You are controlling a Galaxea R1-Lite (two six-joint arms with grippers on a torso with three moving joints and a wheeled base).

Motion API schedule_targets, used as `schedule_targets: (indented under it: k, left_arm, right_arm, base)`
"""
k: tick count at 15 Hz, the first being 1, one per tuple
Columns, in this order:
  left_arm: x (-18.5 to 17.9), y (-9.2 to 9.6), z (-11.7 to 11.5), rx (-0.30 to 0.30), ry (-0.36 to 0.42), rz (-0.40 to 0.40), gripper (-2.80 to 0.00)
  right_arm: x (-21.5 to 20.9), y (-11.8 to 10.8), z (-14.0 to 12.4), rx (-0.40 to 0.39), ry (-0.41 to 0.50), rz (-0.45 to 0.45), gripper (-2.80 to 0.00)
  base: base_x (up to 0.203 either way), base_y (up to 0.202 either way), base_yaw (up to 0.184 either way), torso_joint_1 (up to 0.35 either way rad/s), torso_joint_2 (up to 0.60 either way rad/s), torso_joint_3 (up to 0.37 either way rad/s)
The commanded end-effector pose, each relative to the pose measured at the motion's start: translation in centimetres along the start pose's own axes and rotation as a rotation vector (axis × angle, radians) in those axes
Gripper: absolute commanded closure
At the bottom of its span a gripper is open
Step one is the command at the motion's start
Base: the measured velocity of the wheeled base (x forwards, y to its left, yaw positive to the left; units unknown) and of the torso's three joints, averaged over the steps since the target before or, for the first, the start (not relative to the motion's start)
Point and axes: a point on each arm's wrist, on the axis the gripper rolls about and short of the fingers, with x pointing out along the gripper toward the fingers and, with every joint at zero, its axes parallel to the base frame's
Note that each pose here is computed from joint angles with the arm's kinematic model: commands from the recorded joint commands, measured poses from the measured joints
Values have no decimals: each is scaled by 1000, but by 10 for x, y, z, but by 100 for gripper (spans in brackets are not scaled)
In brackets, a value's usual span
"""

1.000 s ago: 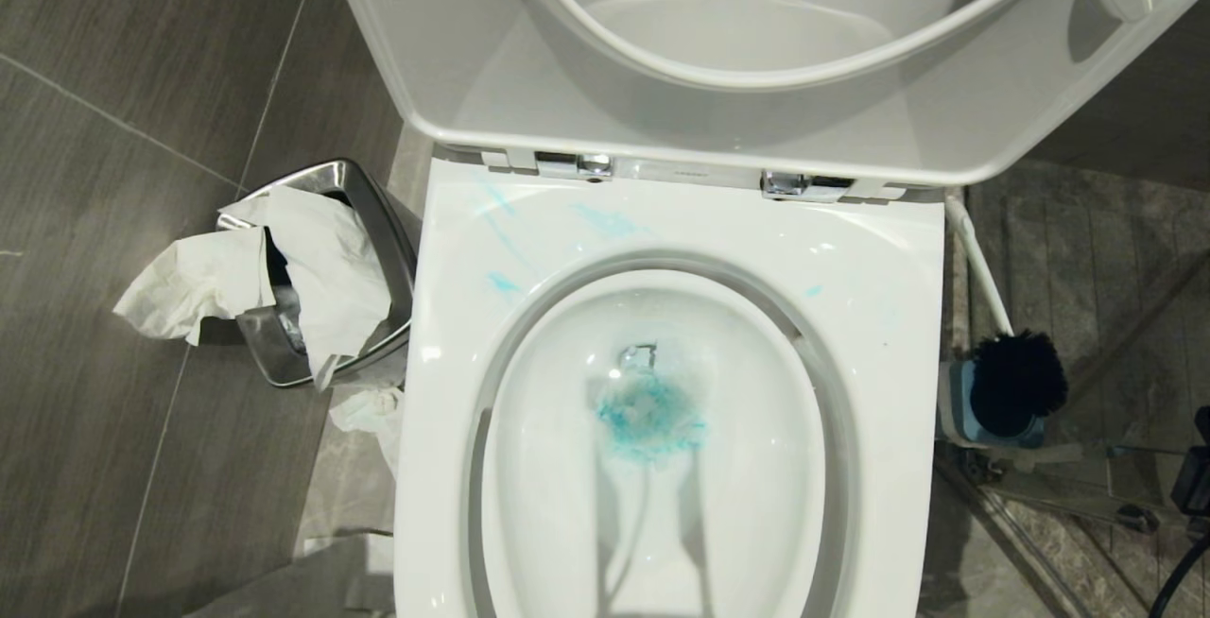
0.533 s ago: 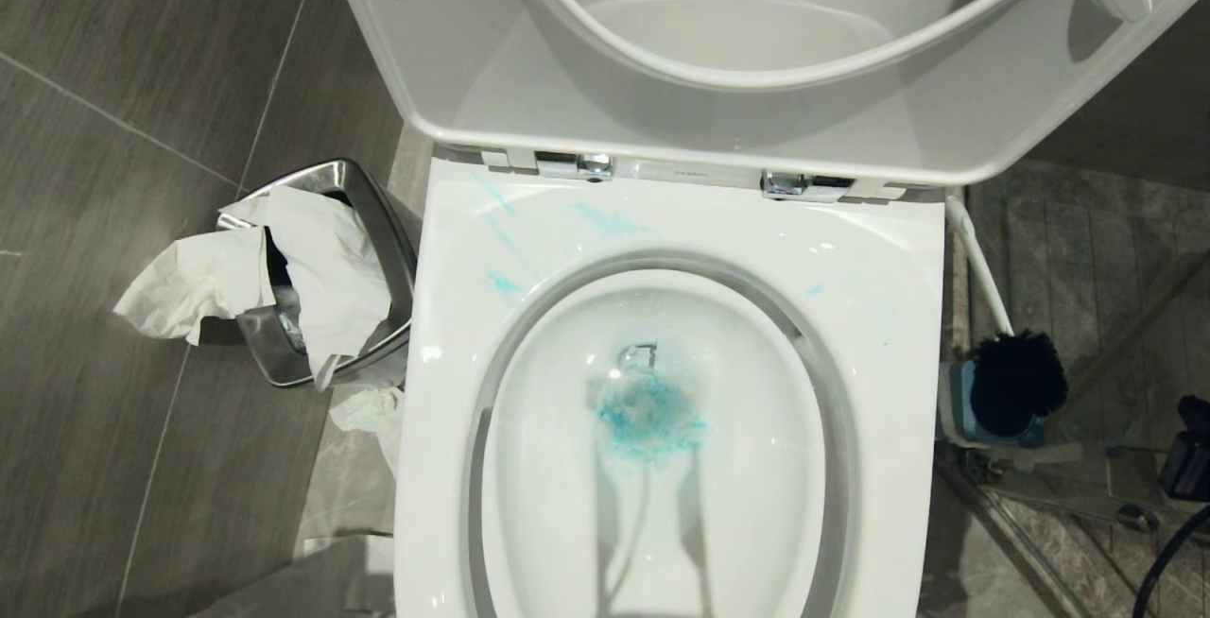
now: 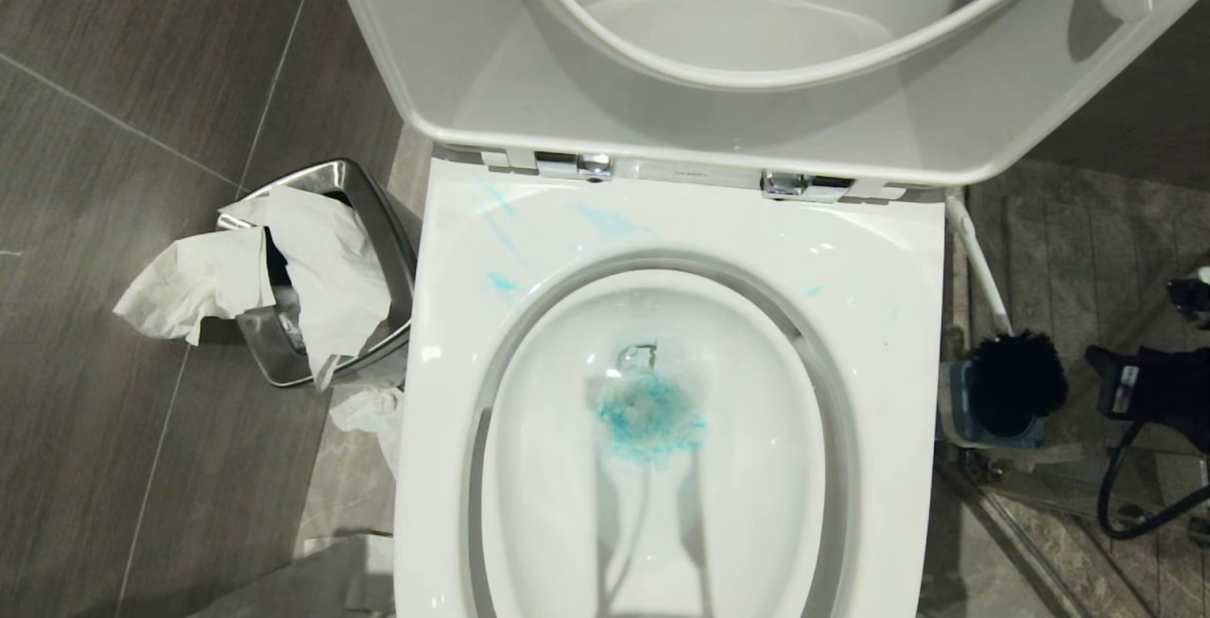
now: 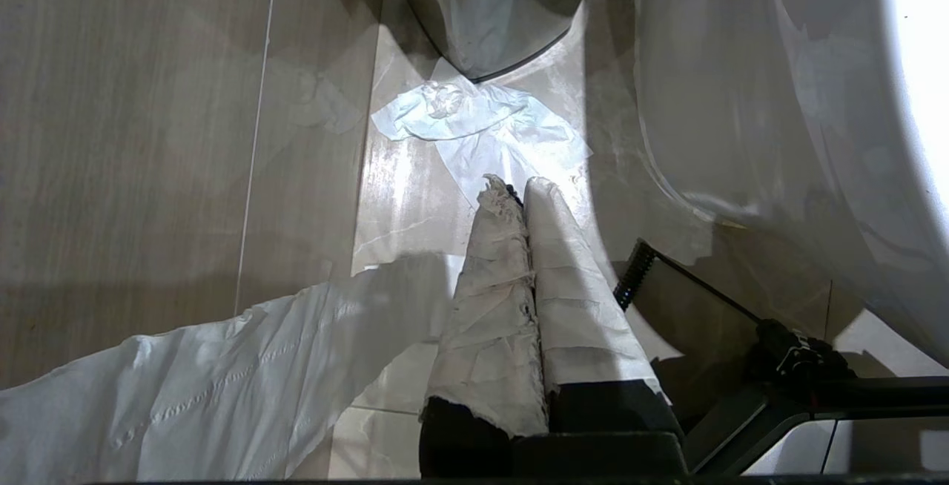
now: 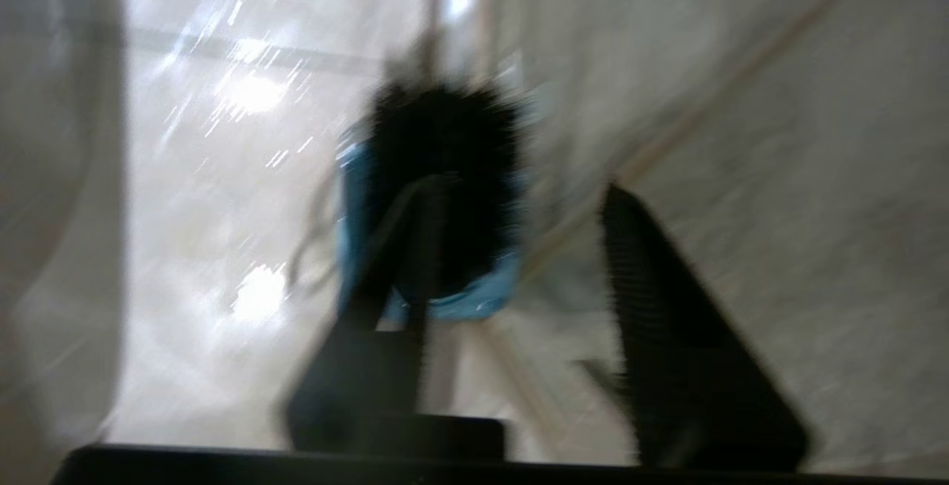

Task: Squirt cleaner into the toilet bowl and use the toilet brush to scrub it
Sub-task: Scrub the toilet bowl

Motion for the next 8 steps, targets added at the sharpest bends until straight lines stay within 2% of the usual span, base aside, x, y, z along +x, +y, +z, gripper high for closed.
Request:
schedule_targets:
  k: [1,3,5,8]
  left_arm:
    - [0,0,0,0,0,0,0]
    - [0,0,0,0,0,0,0]
    - [0,0,0,0,0,0,0]
    - [0,0,0,0,0,0,0]
  right_arm:
    - [24,15,7,-13,52,44,-280]
    - [44,30,20,-2,71,9,-280]
    - [62,46,36,31,76,-71,-280]
    - [86,56,53,73,98,-171,-280]
  base:
    - [0,0,0,0,0,0]
    - [0,0,0,0,0,0]
    - [0,0,0,0,0,0]
    - [0,0,0,0,0,0]
